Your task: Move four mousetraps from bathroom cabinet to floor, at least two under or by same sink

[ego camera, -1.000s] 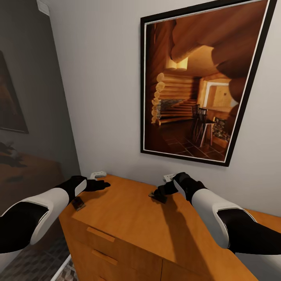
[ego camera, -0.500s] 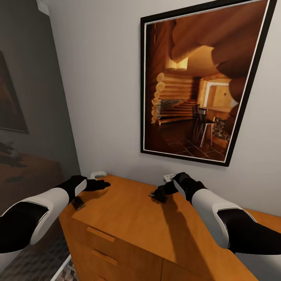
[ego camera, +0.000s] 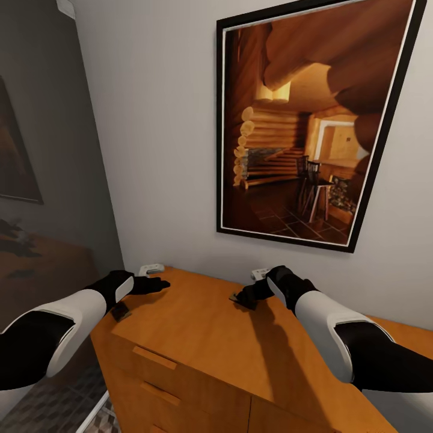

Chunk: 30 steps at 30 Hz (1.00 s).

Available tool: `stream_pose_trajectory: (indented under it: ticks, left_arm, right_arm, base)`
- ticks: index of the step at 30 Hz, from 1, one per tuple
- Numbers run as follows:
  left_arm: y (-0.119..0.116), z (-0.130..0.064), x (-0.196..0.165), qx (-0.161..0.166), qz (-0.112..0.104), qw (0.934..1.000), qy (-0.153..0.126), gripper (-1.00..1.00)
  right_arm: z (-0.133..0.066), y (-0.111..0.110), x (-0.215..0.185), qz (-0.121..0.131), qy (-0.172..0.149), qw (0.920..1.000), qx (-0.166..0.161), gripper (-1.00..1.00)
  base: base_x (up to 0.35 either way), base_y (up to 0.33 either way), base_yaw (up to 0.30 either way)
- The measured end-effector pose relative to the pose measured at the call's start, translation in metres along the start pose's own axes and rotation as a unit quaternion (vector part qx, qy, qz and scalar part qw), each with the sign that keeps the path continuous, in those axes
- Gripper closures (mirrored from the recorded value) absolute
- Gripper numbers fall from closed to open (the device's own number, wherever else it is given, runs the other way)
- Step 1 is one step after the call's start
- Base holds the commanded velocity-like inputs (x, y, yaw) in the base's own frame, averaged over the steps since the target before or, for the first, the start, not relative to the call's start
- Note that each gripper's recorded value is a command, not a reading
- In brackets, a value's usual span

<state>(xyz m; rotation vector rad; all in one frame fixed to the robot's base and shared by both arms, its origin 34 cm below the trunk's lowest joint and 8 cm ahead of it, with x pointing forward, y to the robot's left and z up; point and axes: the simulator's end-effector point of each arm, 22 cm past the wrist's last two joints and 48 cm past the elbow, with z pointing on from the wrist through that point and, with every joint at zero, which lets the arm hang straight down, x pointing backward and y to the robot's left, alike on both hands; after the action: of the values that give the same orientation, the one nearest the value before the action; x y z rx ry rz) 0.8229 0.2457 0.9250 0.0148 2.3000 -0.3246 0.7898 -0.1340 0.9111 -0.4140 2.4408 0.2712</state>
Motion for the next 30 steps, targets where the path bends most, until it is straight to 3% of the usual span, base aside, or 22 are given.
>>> stream_pose_trajectory:
  ticks: [30]
  left_arm:
    - [0.002, 0.005, 0.006, 0.0, 0.0, 1.0, -0.001, -1.0]
  right_arm:
    - [0.009, 0.0, 0.01, -0.006, 0.004, 1.0, 0.002, -1.0]
  base:
    - [0.0, 0.0, 0.0]
